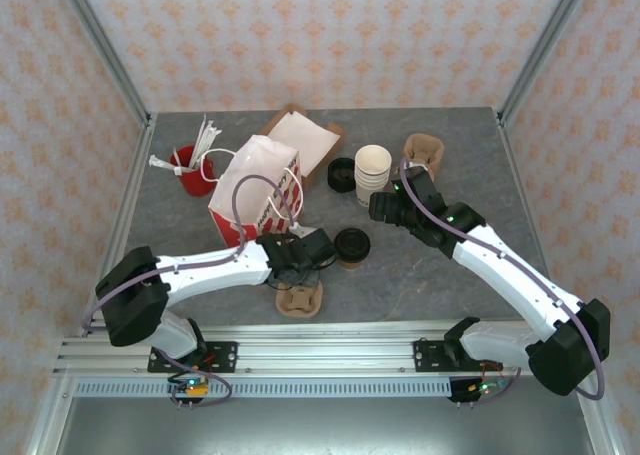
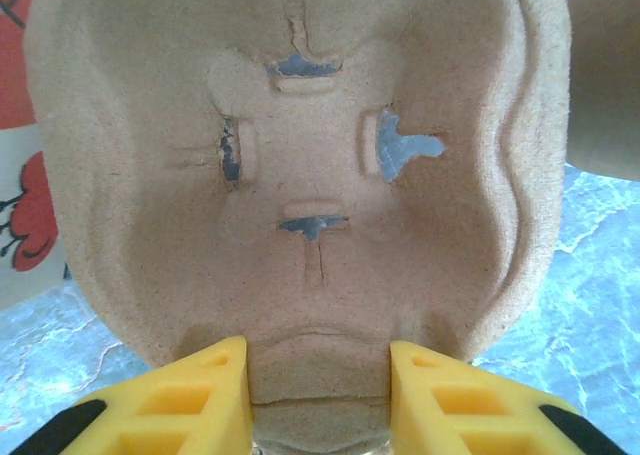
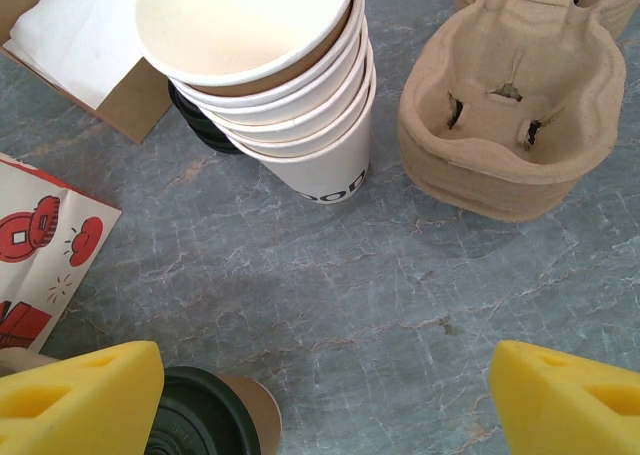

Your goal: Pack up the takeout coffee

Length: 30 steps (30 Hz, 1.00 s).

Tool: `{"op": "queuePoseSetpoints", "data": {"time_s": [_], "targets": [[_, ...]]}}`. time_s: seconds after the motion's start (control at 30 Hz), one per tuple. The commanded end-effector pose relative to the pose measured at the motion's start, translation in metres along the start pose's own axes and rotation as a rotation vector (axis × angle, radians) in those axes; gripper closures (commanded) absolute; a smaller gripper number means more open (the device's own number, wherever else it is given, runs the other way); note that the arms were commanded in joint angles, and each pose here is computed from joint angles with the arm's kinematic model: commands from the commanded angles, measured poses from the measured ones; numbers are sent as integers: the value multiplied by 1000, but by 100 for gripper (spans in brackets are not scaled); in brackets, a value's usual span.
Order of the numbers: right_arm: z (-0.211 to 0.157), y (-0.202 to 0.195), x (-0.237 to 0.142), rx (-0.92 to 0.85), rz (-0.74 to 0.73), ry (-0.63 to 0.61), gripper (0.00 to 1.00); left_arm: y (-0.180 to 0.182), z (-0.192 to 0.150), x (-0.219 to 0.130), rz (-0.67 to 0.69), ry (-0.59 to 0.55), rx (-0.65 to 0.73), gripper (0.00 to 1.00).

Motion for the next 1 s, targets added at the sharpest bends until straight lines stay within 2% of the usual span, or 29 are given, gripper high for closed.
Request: {"op": "queuePoseSetpoints", "data": {"time_s": [0.0, 0.27, 0.53, 0.7, 0.83, 0.97], "targets": [[5, -2, -1, 15, -10, -18, 15, 3, 8, -23, 15, -38, 74, 67], [10, 2, -6, 8, -2, -25, 15, 1, 15, -65, -1, -51, 250, 71], [24, 9, -17, -12, 5, -46, 14, -11, 26, -121, -141, -103, 425, 72], [39, 7, -28, -19, -20, -82, 14, -25, 45, -164, -249, -189, 471, 72], [60, -6, -40, 51, -24, -105, 14, -32, 70, -206, -329, -292, 471, 71], [81, -9, -55, 102, 16, -158, 14, -14, 92, -239, -306, -363, 440, 71]]}}
Point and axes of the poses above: each hand's point on the last joint's axis, 136 mm out from that joint toward the fingers, its own x axis out along the fingers, its own y axis along the line the jaws close on, z = x × y, the point moved 2 cm from there along -x, back along the fingers, and after that the axes turned 12 degrees about x, right-handed, at the moved point
